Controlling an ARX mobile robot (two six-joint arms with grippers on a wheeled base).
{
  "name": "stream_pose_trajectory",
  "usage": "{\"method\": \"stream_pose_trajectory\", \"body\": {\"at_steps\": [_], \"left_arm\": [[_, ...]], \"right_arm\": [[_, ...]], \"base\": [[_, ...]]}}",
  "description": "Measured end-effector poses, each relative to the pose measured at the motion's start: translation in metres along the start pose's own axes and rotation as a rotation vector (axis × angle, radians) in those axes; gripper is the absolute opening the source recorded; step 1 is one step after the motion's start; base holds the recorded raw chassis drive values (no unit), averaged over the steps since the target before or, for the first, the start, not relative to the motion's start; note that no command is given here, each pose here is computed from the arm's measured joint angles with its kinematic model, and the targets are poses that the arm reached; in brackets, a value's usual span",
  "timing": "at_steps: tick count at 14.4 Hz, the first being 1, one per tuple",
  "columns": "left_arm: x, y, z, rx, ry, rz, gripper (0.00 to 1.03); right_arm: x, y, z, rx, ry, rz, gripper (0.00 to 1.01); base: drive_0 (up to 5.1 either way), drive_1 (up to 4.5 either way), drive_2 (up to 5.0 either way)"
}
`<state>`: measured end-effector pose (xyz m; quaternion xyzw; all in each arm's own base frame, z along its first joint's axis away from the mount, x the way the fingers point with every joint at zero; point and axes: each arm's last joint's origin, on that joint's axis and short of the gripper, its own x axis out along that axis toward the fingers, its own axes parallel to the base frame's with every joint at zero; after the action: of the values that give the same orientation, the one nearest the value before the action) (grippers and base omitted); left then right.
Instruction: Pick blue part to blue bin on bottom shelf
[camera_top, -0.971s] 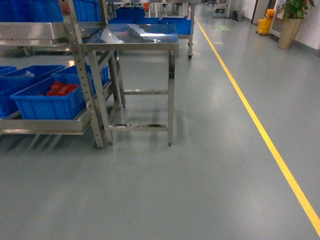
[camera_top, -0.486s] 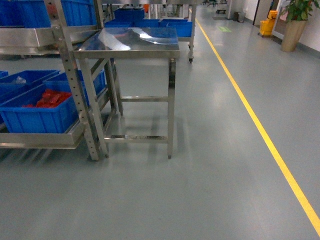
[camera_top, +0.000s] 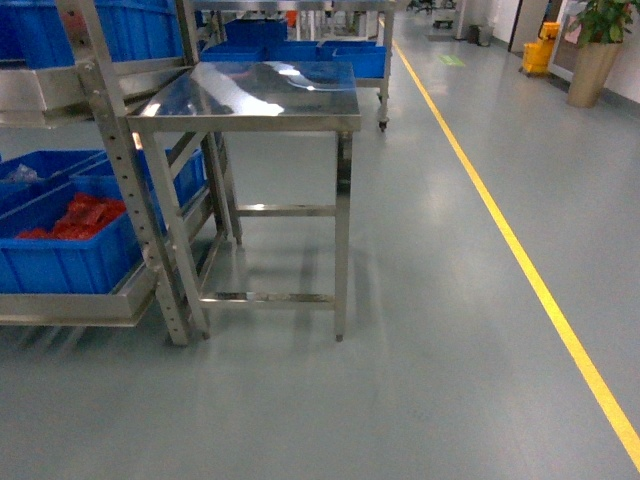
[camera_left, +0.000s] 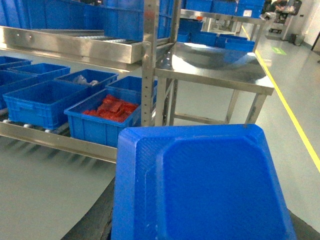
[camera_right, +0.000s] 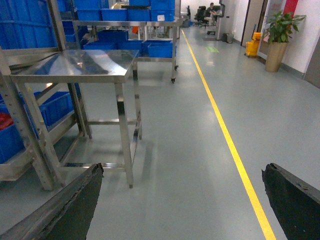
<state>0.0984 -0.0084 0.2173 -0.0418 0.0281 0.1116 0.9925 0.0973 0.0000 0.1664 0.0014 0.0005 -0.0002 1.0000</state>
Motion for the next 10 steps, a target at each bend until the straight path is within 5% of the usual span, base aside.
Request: {"method": "stream_pose_trajectory", "body": {"at_steps": [10], "left_arm": [[0.0, 0.0, 0.0003, -0.001, -0.003, 0.001, 0.43]], "right_arm": [[0.0, 0.0, 0.0006, 0.0, -0.006, 0.0, 0.98]], "base": [[0.0, 4.31, -4.4]]}}
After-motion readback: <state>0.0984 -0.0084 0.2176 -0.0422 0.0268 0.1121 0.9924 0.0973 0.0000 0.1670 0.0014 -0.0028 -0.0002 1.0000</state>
